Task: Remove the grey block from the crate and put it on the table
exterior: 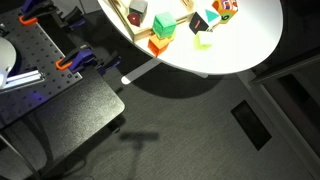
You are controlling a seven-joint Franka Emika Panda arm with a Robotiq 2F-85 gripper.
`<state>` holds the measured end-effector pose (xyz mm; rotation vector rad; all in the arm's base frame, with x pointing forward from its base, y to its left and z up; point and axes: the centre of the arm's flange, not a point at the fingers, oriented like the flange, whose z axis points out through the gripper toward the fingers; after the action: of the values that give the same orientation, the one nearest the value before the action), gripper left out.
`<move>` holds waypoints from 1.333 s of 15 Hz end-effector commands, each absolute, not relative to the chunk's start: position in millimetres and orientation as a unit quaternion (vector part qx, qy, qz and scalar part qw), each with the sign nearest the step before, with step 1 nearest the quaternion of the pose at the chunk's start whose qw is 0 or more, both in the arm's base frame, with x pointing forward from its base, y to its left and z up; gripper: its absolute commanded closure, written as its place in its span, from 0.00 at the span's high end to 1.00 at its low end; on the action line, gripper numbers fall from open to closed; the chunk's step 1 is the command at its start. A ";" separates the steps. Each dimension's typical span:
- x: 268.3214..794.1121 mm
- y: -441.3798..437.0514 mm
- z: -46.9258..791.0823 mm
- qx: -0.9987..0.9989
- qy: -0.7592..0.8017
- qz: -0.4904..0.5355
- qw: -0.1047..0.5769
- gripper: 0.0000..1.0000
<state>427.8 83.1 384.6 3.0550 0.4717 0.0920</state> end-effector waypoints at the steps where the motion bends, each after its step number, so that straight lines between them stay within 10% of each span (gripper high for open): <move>1: 450.6 78.0 368.0 0.990 0.138 0.022 0.029 1.00; 20: 462.0 25.2 258.2 0.989 0.141 -0.014 0.048 1.00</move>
<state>461.9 24.6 257.6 3.0140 0.4276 -0.0418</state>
